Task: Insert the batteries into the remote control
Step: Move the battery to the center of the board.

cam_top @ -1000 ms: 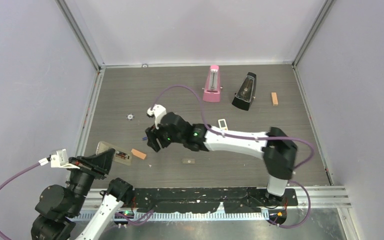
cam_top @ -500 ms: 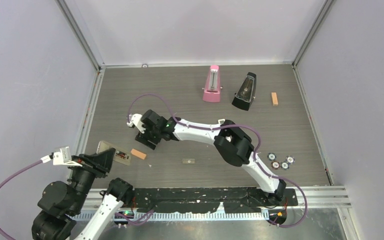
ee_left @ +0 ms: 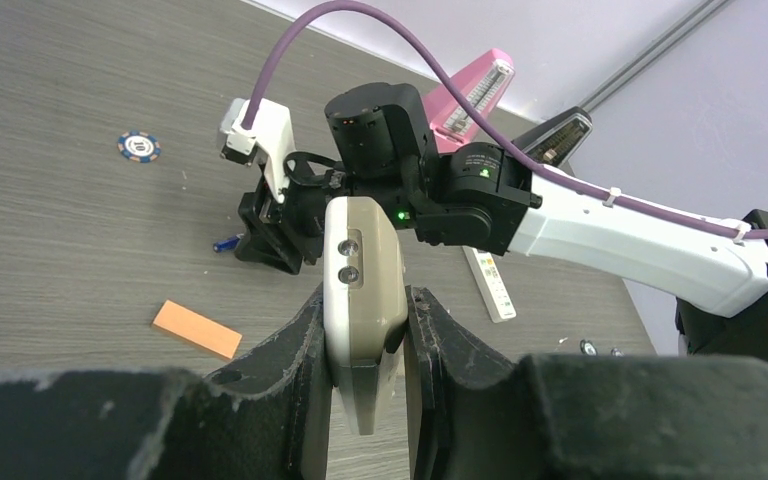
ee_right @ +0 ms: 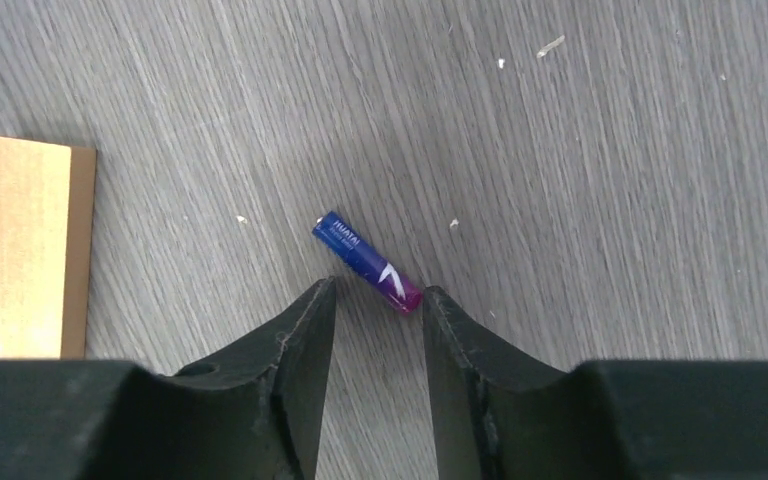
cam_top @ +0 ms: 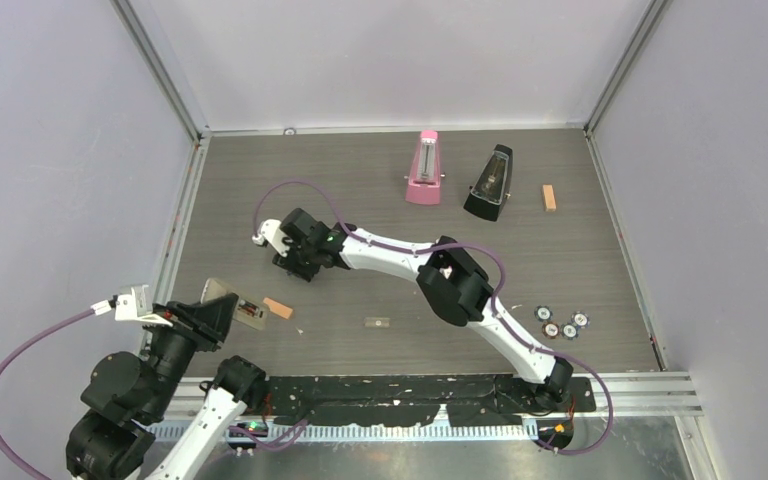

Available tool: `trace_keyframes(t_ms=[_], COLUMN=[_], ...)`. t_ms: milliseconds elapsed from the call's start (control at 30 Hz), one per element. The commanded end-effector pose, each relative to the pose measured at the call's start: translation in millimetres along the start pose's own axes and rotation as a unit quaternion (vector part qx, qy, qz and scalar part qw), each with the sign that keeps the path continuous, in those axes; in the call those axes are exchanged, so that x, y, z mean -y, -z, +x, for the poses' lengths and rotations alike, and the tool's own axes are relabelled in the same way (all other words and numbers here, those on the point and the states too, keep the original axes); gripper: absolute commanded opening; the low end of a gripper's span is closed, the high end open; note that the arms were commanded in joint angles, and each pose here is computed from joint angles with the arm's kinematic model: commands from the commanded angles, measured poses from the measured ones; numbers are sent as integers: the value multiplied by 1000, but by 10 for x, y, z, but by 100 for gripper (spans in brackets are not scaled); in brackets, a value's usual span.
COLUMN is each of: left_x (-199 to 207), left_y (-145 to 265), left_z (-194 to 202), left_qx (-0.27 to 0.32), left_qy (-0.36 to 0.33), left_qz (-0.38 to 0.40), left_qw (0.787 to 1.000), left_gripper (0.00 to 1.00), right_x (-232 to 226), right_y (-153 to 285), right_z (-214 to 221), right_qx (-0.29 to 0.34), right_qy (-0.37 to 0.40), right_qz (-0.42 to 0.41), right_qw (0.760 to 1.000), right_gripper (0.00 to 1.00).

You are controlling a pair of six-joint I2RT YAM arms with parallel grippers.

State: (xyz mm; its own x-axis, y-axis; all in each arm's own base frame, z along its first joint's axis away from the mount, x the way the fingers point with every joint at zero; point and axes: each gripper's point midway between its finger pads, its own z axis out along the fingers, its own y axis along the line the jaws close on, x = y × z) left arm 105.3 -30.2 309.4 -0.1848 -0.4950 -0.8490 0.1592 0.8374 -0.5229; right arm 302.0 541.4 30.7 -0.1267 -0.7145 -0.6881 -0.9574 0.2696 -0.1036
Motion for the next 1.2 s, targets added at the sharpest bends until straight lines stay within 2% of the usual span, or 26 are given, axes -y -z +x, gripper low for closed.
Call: trace_keyframes(t_ms=[0,100,167,300,600,700,733,767,800,833,867,900,933,967,1033,1133,1167], left_x=[141,148,149,165,172,212,231,259,288,323,366,407,448,482,581,726,755], left_y=[-63,-69,-78,-100,-117,-126,-131,-135,-143,-152,-165,-181,-195,-219,-252,-301,-331], left_z=[-115,-106,-97,-62,-16,10,25,39,58,79,121,155,192,227,331,497,542], left_qx=[14,13,12,4,-4,-11,-16,-20,-26,-31,-41,-49,-58,-65,-90,-125,-133], left_qy=[0,1,1,1,1,0,1,1,1,2,4,6,8,10,18,37,44], left_qz=[24,26,26,29,32,42,47,54,61,69,80,90,100,108,133,170,177], left_qw=[1000,1000,1000,1000,999,999,999,998,998,997,996,995,993,992,987,977,974], left_gripper=[0,0,0,0,0,0,0,0,0,0,0,0,0,0,0,0,0], right_x=[9,-9,-4,-4,47,118,121,142,149,168,148,153,130,119,31,-65,-128], right_y=[16,-2,2,46,361,604,635,804,839,1027,1062,1250,1285,1451,1611,1907,1954], right_z=[-40,-10,-3,-11,-145,-138,14,-64,141,60,292,224,479,481,896,1180,1431], right_qx=[2,-1,-2,4,22,22,6,18,-2,13,-10,6,-19,-12,-49,-63,-89], right_qy=[-11,-18,-26,-39,-64,-83,-96,-108,-118,-138,-149,-172,-183,-206,-230,-250,-253], right_qz=[-3,-6,-2,3,22,49,60,70,85,97,108,116,131,139,156,166,170], right_qw=[1000,1000,1000,999,997,995,994,992,989,986,983,978,974,968,959,952,948], right_gripper=[40,33,21,9,5,5,5,5,5,5,5,5,5,5,5,5,6])
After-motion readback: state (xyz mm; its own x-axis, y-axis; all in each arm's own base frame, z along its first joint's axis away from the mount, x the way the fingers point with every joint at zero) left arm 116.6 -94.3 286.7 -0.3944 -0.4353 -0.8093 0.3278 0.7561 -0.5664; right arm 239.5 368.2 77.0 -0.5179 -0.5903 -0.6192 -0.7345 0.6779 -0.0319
